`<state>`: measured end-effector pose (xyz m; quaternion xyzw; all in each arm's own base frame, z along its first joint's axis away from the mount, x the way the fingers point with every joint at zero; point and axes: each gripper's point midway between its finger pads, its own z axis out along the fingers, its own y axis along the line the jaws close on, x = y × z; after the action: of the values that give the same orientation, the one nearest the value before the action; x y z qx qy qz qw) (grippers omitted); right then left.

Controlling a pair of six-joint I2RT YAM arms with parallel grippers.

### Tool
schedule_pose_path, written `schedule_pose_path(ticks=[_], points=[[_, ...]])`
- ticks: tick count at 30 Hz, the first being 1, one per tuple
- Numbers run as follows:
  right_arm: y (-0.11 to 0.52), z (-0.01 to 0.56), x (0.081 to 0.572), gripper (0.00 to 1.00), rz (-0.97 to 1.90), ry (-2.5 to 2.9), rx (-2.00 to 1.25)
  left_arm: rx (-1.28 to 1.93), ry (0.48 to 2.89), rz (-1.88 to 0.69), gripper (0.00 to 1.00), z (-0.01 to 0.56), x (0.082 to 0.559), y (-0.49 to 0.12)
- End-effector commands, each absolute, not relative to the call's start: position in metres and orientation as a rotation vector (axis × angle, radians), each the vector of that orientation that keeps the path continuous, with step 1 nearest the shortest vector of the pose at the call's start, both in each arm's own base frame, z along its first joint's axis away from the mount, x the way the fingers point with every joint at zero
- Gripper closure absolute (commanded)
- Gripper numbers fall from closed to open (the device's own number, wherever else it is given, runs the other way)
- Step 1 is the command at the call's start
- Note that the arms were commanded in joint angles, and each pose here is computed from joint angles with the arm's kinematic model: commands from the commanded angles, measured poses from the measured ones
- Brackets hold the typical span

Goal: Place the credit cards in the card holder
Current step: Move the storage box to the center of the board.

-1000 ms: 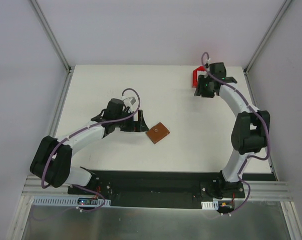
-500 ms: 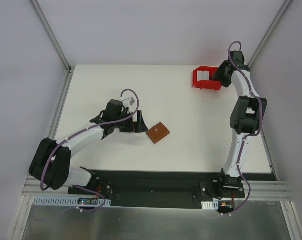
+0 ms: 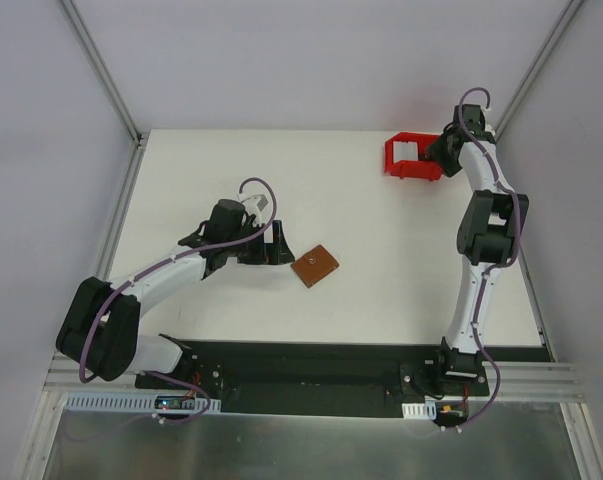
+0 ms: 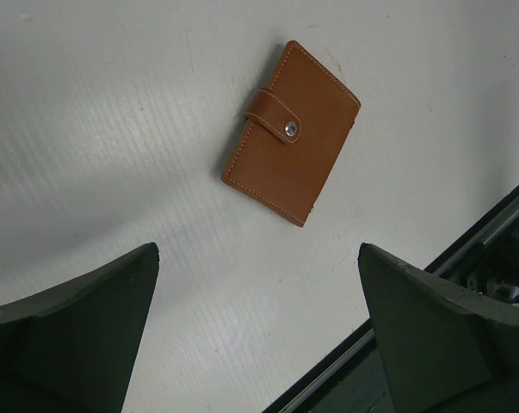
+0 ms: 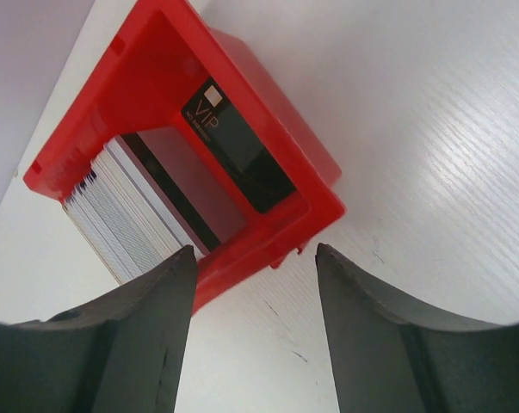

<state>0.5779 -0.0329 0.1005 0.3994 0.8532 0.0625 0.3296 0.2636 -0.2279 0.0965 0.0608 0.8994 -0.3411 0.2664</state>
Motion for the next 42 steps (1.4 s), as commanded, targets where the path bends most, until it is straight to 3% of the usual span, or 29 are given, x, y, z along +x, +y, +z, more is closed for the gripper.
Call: schedule_pose_path(ticks=[1, 9, 23, 42], points=[[-0.041, 0.114, 0.603, 0.39, 0.183, 2.128, 1.105, 0.173, 2.392, -0.928, 0.02, 0.107, 0.264, -0.229], [-0.037, 0.098, 0.61, 0.39, 0.201, 2.155, 1.12, 0.161, 2.394, -0.907, 0.02, 0.106, 0.263, -0.225], [-0.023, 0.093, 0.59, 0.53, 0.212, 2.231, 1.005, 0.165, 2.41, -0.895, 0.02, 0.101, 0.264, -0.225], [0.04, 0.091, 0.503, 0.56, 0.288, 2.339, 0.958, 0.137, 2.4, -0.89, 0.02, 0.107, 0.268, -0.225]])
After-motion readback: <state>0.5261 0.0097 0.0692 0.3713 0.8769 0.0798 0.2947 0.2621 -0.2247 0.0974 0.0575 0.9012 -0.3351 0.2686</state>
